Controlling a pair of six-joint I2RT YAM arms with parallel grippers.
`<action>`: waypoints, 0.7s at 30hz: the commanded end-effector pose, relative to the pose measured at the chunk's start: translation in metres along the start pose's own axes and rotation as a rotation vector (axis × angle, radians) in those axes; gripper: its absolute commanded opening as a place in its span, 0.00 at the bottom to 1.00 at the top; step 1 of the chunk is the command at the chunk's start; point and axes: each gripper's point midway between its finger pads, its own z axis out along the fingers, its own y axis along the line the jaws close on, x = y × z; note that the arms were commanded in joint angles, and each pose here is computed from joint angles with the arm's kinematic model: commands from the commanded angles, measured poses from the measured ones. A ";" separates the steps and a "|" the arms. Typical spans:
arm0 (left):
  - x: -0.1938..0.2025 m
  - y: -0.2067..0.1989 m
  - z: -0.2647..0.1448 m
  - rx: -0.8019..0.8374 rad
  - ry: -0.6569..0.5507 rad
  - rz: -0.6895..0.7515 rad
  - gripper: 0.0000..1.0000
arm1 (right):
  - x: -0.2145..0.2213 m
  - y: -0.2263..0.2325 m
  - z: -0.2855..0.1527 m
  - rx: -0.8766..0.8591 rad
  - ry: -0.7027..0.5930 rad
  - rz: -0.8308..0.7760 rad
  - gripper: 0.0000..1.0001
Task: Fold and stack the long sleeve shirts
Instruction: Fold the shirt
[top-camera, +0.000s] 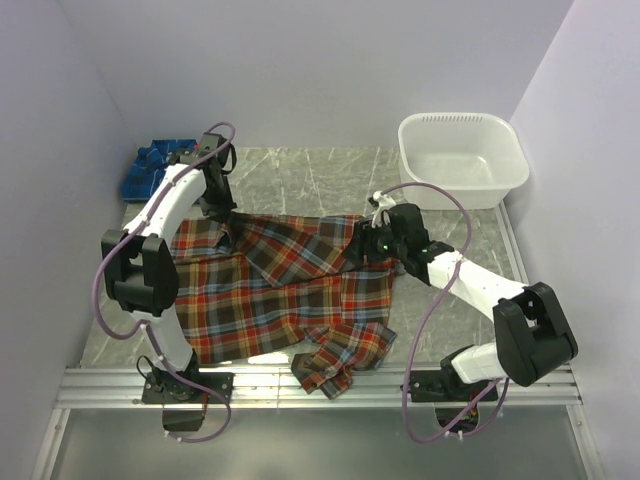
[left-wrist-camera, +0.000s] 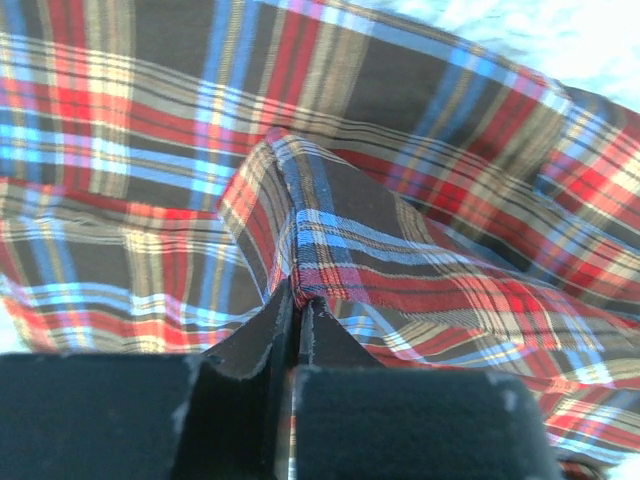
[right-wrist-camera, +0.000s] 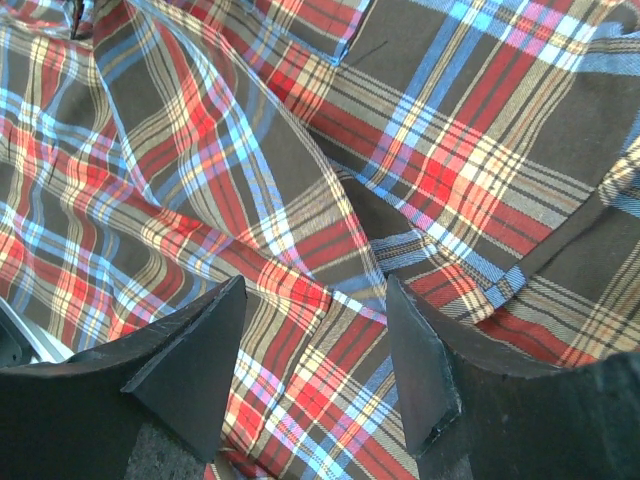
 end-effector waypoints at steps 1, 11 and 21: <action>-0.013 0.014 -0.012 -0.062 -0.024 -0.002 0.06 | -0.019 0.009 0.001 -0.039 -0.042 -0.040 0.65; -0.022 0.035 0.000 -0.215 0.010 0.002 0.10 | -0.018 0.006 0.004 -0.027 -0.047 -0.040 0.66; -0.028 0.065 0.010 -0.330 0.035 -0.017 0.12 | -0.020 0.001 0.006 0.001 -0.059 -0.031 0.66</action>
